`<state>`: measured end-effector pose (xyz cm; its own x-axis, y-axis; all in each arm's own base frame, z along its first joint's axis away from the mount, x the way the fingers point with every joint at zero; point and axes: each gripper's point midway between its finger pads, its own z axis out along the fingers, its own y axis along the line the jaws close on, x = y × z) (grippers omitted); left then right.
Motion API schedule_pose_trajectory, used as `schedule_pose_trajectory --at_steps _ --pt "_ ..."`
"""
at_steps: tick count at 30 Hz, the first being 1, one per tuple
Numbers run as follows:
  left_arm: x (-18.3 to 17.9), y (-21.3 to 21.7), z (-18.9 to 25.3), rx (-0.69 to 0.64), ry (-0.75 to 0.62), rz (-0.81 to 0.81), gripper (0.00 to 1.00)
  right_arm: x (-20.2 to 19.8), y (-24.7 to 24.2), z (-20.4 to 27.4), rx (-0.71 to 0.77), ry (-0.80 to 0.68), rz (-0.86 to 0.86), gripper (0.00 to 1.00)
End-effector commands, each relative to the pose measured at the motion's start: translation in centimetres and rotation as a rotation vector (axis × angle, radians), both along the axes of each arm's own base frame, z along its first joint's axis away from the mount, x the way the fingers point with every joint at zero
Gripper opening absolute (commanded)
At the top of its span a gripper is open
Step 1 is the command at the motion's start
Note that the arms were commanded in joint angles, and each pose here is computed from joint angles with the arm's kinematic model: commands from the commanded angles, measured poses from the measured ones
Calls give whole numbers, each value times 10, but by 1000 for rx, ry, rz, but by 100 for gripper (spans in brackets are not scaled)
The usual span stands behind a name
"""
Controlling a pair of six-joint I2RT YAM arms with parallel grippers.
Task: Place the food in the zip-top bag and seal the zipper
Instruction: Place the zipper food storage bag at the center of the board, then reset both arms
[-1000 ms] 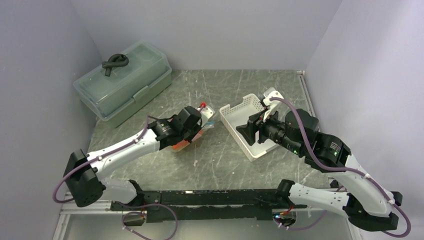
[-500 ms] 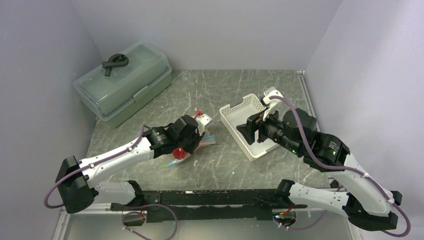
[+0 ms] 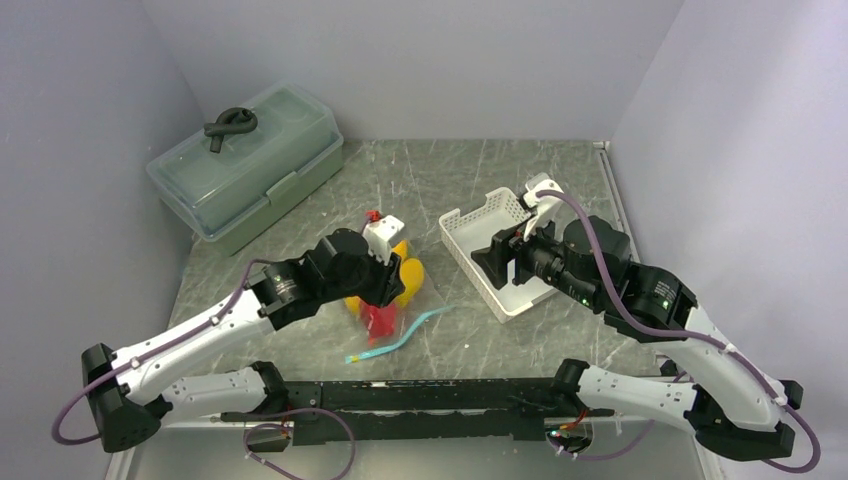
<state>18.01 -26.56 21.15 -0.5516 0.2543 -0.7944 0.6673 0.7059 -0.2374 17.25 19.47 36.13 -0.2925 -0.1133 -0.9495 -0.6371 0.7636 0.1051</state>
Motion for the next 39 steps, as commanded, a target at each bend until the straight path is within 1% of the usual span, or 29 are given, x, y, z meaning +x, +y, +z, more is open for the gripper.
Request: schedule_pose_trajectory --at_steps 1,3,6,10,11,12,13,16,18,24,28,31,34,37,39 --pt "3 5 40 -64 -55 40 42 5 -2 9 22 -15 -32 67" --pt "3 10 49 -67 -74 51 45 7 0 7 18 -13 -35 68" --pt "6 20 63 -50 -106 82 52 10 2 3 13 -14 -44 69" --pt "10 35 79 -26 -153 118 61 17 6 -3 -6 -16 -62 74" --pt "10 38 83 -22 -164 124 72 20 6 -5 -15 -16 -71 76" --pt "10 42 86 -19 -176 130 92 22 7 -7 -24 -15 -79 77" --pt "10 45 90 -17 -188 136 99 25 8 -9 -34 -14 -87 79" --pt "11 57 101 -6 -220 165 100 32 12 -15 -54 -8 -105 81" --pt "14 69 109 -2 -240 220 100 38 15 -22 -70 4 -113 82" --pt "18 95 130 -13 -328 308 100 60 17 -41 -79 67 -146 82" --pt "25 115 135 67 -350 389 100 78 7 -54 -49 127 -182 82" --pt "29 119 131 143 -340 394 100 91 -2 -62 -22 159 -215 83" --pt "38 122 125 179 -321 396 100 103 -14 -66 -2 177 -259 83" --pt "51 126 112 156 -235 382 100 113 -27 -70 14 189 -302 84" --pt "63 135 101 132 -172 400 100 119 -37 -72 24 194 -330 84"
